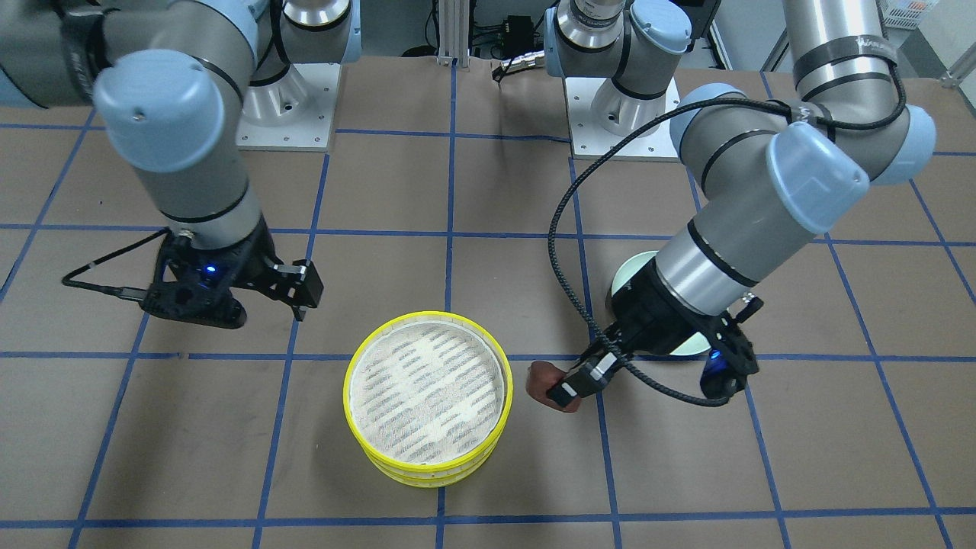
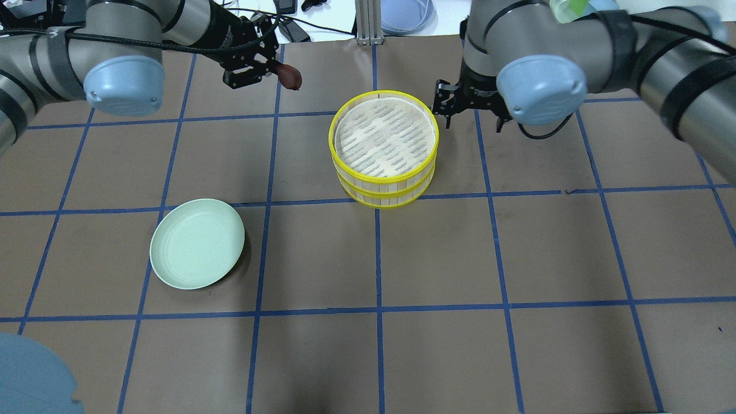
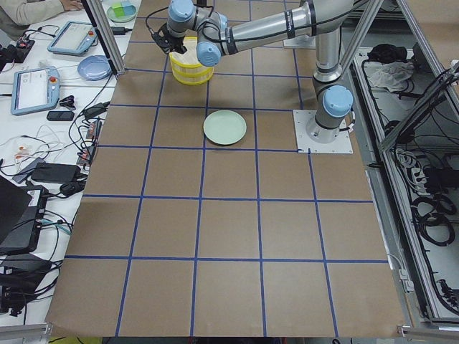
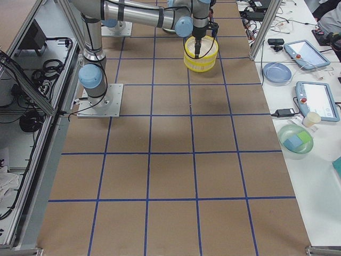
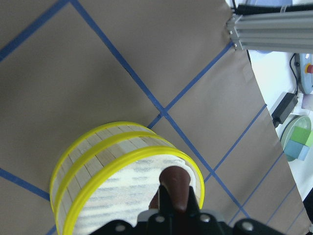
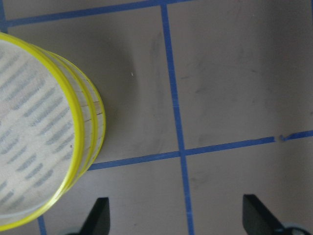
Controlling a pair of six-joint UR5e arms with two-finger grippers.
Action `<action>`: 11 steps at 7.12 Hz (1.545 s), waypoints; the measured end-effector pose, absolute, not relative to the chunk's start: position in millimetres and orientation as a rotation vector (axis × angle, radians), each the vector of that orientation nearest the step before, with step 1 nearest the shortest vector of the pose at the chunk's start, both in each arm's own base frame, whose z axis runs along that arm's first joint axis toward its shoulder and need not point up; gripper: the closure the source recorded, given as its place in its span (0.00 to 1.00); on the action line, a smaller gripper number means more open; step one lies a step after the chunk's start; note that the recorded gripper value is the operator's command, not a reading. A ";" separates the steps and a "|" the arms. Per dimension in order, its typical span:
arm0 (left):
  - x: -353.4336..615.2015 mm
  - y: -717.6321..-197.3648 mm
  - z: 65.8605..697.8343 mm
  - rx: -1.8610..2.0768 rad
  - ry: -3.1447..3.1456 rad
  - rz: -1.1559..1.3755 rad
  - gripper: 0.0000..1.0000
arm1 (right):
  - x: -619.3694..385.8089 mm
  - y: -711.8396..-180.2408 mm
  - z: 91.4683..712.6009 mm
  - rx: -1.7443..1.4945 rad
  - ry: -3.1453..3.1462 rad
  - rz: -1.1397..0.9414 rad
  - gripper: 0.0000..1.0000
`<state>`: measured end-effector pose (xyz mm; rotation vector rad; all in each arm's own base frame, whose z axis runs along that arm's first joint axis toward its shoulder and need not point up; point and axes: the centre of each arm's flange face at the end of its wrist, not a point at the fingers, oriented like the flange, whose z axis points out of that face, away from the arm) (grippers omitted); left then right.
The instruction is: Stack buns with steamer
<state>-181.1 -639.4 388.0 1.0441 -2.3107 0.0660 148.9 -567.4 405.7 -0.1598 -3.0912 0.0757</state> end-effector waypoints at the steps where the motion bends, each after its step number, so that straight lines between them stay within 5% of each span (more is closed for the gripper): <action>1: -209.0 -635.4 374.4 1.024 -2.315 0.022 1.00 | 128.5 -553.1 429.6 -0.090 -3.091 0.057 0.01; 2: -231.7 -630.4 359.9 1.001 -2.329 -0.014 0.74 | 120.9 -532.1 452.9 -0.051 -3.093 0.029 0.01; 3: -247.1 -625.4 346.0 0.985 -2.345 -0.046 0.17 | 120.9 -508.7 476.3 -0.030 -3.098 0.018 0.00; 4: -254.3 -622.2 335.1 0.989 -2.369 -0.056 0.00 | 124.4 -494.5 490.3 -0.021 -3.118 0.024 0.00; 11: -250.7 -625.0 358.5 0.886 -2.450 0.099 0.00 | 160.0 -483.0 502.1 0.093 -3.161 0.104 0.00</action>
